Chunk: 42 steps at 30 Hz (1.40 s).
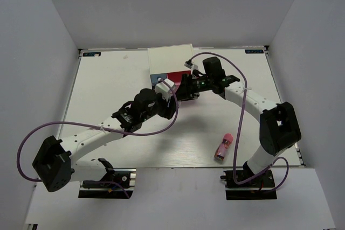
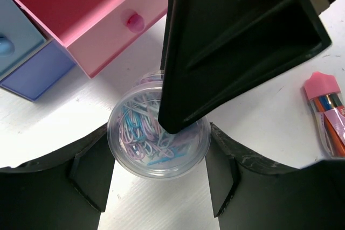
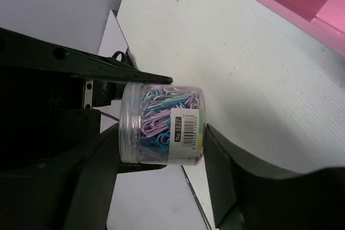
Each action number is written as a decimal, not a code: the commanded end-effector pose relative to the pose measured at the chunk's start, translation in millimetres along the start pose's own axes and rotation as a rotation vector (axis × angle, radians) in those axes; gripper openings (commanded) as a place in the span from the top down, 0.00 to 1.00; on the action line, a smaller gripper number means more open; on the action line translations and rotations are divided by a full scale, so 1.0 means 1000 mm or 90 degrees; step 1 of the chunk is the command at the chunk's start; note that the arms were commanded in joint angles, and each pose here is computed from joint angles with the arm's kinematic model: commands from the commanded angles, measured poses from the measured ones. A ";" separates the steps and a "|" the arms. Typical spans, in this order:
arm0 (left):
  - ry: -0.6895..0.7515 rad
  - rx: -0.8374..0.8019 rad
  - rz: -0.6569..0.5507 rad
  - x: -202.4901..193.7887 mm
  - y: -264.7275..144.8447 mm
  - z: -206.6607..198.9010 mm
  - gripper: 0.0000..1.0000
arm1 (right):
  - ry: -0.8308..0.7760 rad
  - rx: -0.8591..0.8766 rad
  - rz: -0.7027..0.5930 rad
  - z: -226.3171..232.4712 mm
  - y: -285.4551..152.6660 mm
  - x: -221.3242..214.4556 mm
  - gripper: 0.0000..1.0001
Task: Sort the stationery into containers
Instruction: Pass the stationery from the left arm to the right, then place the stationery into the container
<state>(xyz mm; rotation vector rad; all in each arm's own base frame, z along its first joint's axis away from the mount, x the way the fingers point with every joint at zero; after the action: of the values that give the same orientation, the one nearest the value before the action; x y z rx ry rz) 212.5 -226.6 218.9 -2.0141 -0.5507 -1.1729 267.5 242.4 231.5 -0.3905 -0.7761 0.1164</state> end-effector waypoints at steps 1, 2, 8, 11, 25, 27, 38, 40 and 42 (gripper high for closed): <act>0.004 -0.020 -0.069 0.029 -0.002 -0.012 0.63 | -0.021 0.022 -0.015 0.008 0.000 0.012 0.43; 0.009 -0.016 -0.076 0.030 -0.002 -0.012 0.63 | -0.020 0.022 -0.012 0.008 0.000 0.010 0.51; 0.008 0.004 -0.084 0.031 -0.002 -0.009 0.56 | -0.039 0.035 -0.011 0.012 -0.003 0.009 0.81; 0.001 0.011 -0.085 0.033 -0.003 -0.009 0.52 | -0.055 0.037 -0.019 0.015 -0.006 0.012 0.83; -0.038 0.028 -0.128 0.040 -0.024 -0.008 0.00 | -0.146 -0.018 -0.058 0.019 -0.017 0.042 0.86; -0.046 0.031 -0.136 0.043 -0.032 -0.008 0.00 | -0.169 -0.038 -0.063 0.016 -0.018 0.046 0.87; -0.094 0.071 -0.137 0.025 -0.076 0.004 0.00 | -0.249 -0.220 -0.141 0.008 -0.040 0.092 0.88; -0.102 0.075 -0.145 0.022 -0.082 0.007 0.00 | -0.251 -0.258 -0.147 0.002 -0.041 0.096 0.88; -0.117 0.083 -0.139 0.016 -0.082 0.009 0.00 | -0.249 -0.314 -0.159 -0.002 -0.044 0.103 0.88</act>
<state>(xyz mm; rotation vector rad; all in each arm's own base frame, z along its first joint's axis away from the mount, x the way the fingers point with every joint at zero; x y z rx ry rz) 174.3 -173.4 271.9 -2.0139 -0.9231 -1.1258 323.6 232.2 292.1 -0.6435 -1.1552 -0.1181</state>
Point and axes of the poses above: each gripper's point midway between its finger pads, its own y axis out along the fingers, its own z axis along the line the jaws close on, x = y × z, the point moved 9 cm from there along -y, back along the fingers, and after that the axes turned 15 degrees about -y, right-handed, at the moved point
